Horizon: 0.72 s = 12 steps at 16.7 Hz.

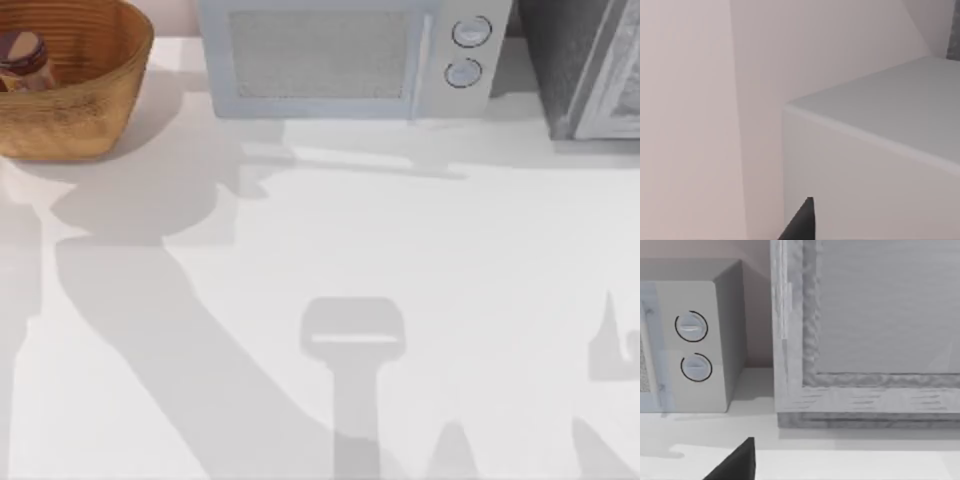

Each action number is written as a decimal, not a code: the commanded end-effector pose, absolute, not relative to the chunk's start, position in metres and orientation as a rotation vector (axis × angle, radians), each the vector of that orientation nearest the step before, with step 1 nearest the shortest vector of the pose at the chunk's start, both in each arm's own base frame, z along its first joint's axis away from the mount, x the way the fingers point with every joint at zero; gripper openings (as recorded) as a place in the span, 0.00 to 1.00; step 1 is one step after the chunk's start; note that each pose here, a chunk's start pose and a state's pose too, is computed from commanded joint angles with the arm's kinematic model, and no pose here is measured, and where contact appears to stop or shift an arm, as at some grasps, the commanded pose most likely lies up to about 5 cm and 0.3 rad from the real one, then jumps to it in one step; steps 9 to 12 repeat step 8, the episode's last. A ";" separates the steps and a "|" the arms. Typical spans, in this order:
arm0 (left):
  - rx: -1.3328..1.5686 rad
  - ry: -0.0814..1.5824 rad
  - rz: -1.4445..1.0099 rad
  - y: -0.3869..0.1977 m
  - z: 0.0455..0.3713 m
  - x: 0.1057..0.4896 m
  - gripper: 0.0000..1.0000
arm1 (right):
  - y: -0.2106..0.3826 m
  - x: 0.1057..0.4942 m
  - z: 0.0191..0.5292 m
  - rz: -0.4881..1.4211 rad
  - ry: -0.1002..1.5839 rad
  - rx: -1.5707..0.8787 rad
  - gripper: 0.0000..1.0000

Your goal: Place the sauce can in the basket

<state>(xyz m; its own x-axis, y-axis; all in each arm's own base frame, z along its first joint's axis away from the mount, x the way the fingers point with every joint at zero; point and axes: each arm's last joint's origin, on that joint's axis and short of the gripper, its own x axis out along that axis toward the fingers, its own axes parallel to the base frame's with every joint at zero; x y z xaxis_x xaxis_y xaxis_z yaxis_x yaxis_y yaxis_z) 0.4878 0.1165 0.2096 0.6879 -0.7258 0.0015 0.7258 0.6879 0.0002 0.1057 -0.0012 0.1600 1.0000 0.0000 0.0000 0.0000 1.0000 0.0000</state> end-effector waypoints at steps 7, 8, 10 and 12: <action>0.000 -0.002 -0.812 0.116 0.210 0.488 1.00 | -0.001 0.106 0.160 0.000 0.000 0.000 1.00; 0.000 -0.002 -0.812 0.116 0.210 0.488 1.00 | -0.001 0.106 0.160 0.000 0.000 0.000 1.00; 0.000 -0.002 -0.812 0.116 0.210 0.488 1.00 | -0.001 0.106 0.160 0.000 0.000 0.000 1.00; 0.000 -0.002 -0.812 0.116 0.210 0.488 1.00 | -0.001 0.106 0.160 0.000 0.000 0.000 1.00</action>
